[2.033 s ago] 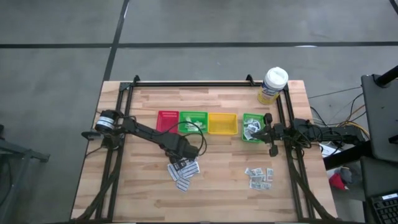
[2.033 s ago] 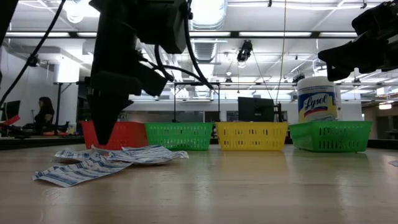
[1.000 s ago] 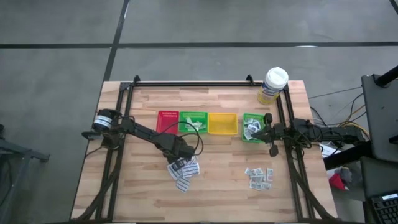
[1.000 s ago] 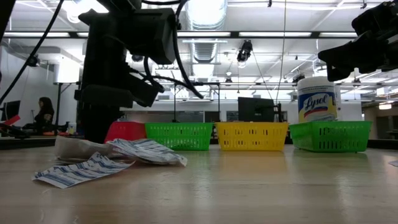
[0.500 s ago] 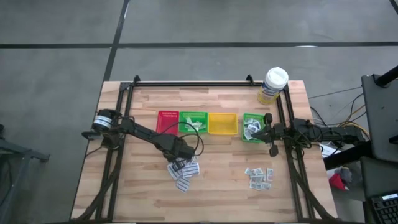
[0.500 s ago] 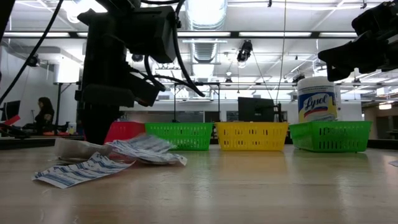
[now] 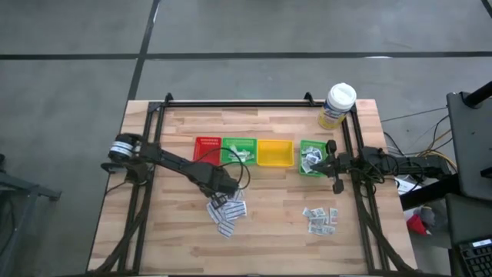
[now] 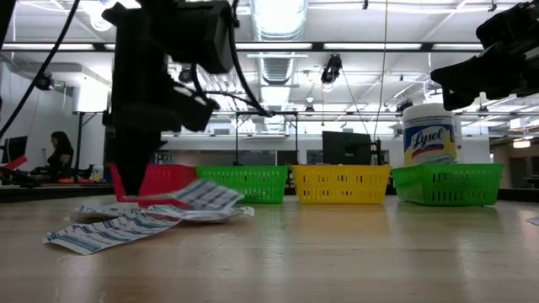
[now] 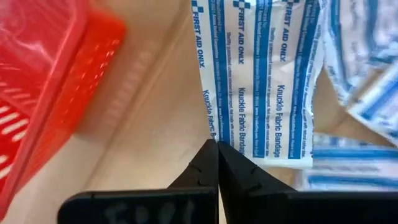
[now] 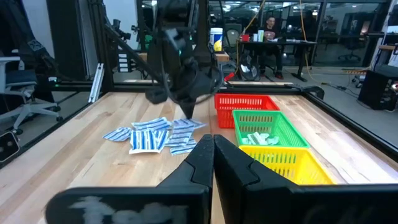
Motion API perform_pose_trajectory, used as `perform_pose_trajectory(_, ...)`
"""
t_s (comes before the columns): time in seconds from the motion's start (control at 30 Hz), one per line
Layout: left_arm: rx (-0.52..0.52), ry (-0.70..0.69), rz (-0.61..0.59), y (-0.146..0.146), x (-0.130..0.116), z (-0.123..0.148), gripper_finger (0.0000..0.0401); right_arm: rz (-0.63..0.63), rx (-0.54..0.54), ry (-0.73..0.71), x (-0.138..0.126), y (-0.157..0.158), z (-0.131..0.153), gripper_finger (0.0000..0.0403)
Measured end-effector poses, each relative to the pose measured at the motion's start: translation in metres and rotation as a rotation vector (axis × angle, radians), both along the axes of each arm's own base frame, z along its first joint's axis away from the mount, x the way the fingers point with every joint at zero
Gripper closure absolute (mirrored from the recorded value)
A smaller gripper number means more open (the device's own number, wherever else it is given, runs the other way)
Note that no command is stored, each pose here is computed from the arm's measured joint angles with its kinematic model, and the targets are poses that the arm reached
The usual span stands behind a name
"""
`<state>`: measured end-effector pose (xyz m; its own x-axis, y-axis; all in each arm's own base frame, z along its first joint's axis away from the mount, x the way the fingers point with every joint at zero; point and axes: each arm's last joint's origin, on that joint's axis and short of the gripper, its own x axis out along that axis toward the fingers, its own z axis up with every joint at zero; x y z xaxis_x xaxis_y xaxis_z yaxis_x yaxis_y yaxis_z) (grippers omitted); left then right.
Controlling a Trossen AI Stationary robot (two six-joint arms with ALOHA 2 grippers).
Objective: Pick & Place First Aid Supplies
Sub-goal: Put the blue bandage into the red bin
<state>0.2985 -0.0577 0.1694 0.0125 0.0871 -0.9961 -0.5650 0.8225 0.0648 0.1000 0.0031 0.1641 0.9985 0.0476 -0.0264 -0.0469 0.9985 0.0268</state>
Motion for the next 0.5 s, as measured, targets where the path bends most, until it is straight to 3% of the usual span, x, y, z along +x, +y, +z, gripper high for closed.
perform_pose_trajectory(0.5,0.020,0.092,0.002,0.000,-0.018,0.015,0.0401,0.000,0.000,0.000,0.000,0.000,0.000,0.0394)
